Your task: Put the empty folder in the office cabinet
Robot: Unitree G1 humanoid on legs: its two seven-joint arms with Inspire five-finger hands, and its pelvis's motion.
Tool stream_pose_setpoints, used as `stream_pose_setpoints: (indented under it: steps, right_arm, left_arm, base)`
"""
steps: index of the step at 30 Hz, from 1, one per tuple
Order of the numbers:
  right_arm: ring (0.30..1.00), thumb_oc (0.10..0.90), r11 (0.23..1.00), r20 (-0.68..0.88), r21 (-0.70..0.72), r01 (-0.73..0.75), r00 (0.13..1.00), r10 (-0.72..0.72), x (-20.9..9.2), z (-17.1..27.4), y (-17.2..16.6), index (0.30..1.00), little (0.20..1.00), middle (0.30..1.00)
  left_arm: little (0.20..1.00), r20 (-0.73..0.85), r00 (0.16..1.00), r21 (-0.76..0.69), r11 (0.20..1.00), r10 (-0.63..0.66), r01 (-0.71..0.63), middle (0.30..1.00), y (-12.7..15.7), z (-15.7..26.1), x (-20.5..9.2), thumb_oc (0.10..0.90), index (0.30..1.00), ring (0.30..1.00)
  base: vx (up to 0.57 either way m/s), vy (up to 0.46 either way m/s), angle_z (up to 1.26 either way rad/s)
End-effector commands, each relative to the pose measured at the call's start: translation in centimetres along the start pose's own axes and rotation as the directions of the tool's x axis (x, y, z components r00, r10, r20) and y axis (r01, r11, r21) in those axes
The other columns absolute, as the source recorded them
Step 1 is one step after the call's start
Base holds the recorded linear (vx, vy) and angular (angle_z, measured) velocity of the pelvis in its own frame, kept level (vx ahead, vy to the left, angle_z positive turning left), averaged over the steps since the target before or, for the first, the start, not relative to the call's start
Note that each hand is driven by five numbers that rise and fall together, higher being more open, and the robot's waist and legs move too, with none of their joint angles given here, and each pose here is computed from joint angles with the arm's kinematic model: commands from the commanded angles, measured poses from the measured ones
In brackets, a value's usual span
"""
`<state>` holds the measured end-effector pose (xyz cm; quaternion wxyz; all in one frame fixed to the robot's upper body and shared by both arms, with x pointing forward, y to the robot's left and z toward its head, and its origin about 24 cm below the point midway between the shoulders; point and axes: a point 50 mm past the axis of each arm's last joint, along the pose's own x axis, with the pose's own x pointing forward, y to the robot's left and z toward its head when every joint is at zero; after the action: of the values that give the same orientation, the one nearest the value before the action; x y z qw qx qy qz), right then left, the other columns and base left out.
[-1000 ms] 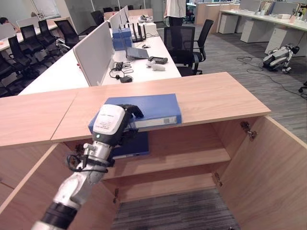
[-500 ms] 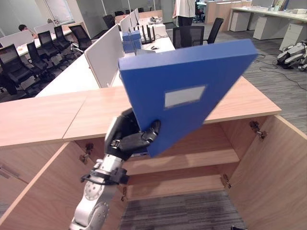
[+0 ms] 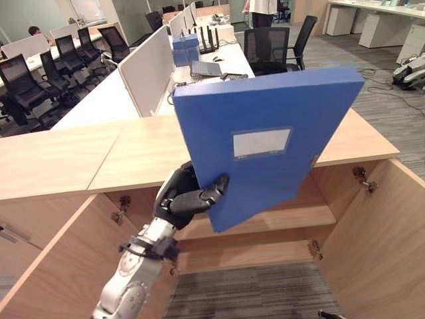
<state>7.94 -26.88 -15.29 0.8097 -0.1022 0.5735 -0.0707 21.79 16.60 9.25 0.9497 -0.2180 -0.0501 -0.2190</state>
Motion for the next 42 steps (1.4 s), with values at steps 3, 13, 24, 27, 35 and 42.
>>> stream_pose_setpoints:
  steps: [3, 13, 24, 27, 35, 42]
  right_arm:
    - [0.900, 0.800, 0.967, 0.281, 0.227, -0.120, 0.958, 0.053, 0.2, 7.9, 1.5, 0.900, 0.900, 0.900]
    - [0.900, 0.800, 0.874, 0.822, 0.247, -0.418, 0.569, 0.040, -7.3, 19.9, -3.4, 0.900, 0.900, 0.900]
    - [0.900, 0.800, 0.758, 0.931, -0.012, -0.652, 0.269, 0.246, -12.4, 23.4, -1.7, 0.900, 0.900, 0.900]
    - [0.900, 0.800, 0.711, 0.927, -0.077, -0.699, 0.211, 0.309, -13.1, 23.7, -0.6, 0.900, 0.900, 0.900]
    - [0.900, 0.800, 0.604, 0.911, -0.204, -0.771, 0.076, 0.405, -14.8, 24.9, 2.1, 0.900, 0.900, 0.900]
    - [0.900, 0.800, 0.545, 0.887, -0.317, -0.776, -0.038, 0.461, -16.7, 26.2, 4.3, 0.900, 0.900, 0.900]
  left_arm:
    - [0.300, 0.225, 0.969, 0.066, 0.993, -0.106, 0.093, 0.300, -0.6, 5.0, 1.0, 0.400, 0.300, 0.300]
    - [0.300, 0.167, 0.985, 0.088, 0.995, 0.037, -0.052, 0.300, 3.2, 4.3, -1.0, 0.400, 0.300, 0.300]
    - [0.300, 0.138, 0.990, 0.133, 0.990, 0.028, -0.046, 0.300, 3.9, 3.9, -1.3, 0.400, 0.300, 0.300]
    - [0.300, 0.134, 0.991, 0.136, 0.990, 0.013, -0.031, 0.300, 3.8, 3.7, -1.2, 0.400, 0.300, 0.300]
    - [0.300, 0.094, 0.994, 0.130, 0.991, -0.049, 0.036, 0.300, 3.0, 2.8, -1.0, 0.400, 0.300, 0.300]
    - [0.300, 0.025, 0.987, 0.111, 0.982, -0.156, 0.152, 0.300, 1.6, 2.0, -0.7, 0.400, 0.300, 0.300]
  base:
    - [0.00, 0.004, -0.01]
    - [0.00, 0.011, -0.06]
    - [-0.01, 0.001, 0.00]
    - [0.00, 0.000, 0.00]
    - [0.00, 0.000, 0.00]
    - [0.00, 0.000, 0.00]
